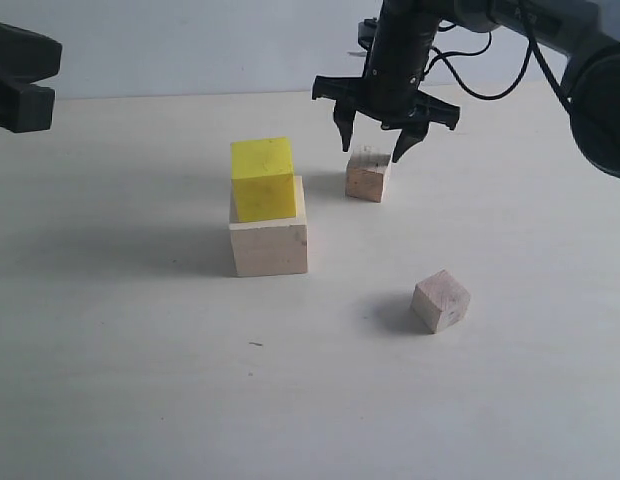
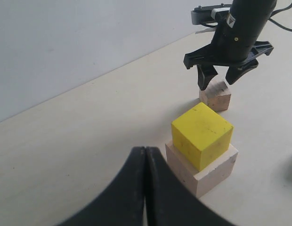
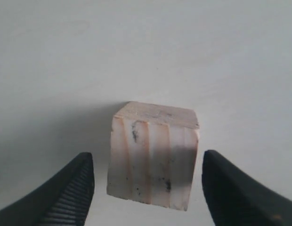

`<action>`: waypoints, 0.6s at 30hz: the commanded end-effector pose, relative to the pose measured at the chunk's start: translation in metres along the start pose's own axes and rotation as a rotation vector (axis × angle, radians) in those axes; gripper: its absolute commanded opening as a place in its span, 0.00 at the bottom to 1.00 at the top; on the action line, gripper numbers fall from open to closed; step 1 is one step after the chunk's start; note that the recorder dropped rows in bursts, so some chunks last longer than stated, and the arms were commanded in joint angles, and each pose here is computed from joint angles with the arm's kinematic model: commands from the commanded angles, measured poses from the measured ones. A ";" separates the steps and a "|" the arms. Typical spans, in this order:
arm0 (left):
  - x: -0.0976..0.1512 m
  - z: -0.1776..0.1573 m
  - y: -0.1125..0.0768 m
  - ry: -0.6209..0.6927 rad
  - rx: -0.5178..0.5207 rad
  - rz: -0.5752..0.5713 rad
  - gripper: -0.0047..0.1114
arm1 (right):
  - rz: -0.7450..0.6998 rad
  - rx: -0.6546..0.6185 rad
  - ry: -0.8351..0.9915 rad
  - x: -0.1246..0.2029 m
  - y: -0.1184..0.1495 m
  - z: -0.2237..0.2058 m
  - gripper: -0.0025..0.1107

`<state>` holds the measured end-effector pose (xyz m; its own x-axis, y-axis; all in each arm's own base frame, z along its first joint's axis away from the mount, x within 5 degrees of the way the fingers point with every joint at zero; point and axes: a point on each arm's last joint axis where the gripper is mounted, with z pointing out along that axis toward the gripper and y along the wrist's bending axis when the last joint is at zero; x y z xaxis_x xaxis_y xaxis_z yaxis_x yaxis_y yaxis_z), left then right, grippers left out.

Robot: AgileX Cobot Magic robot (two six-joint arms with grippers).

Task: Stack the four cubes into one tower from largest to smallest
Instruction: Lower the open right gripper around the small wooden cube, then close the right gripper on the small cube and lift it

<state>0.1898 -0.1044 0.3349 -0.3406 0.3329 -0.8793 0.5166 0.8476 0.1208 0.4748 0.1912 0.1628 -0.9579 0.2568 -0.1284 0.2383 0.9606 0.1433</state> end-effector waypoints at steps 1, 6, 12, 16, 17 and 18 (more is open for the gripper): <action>0.000 -0.001 -0.001 -0.005 0.006 -0.008 0.04 | -0.017 0.007 -0.012 -0.002 -0.001 -0.001 0.60; 0.000 -0.001 -0.001 -0.005 0.006 -0.008 0.04 | -0.016 0.014 0.002 -0.002 -0.002 0.007 0.60; 0.000 -0.001 -0.001 -0.005 0.006 -0.008 0.04 | -0.011 0.024 0.031 0.000 -0.003 0.022 0.60; 0.000 -0.001 -0.001 -0.005 0.006 -0.008 0.04 | -0.010 0.019 0.027 0.000 -0.003 0.026 0.59; 0.000 -0.001 -0.001 -0.005 0.006 -0.008 0.04 | -0.010 0.016 0.023 -0.001 -0.003 0.026 0.59; 0.000 -0.001 -0.001 -0.005 0.006 -0.008 0.04 | -0.011 0.018 0.023 -0.001 -0.003 0.026 0.58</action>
<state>0.1898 -0.1044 0.3349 -0.3406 0.3329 -0.8793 0.5166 0.8476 0.1208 0.4764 0.1923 0.1333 -0.9646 0.2501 -0.0840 0.2399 0.9639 0.1155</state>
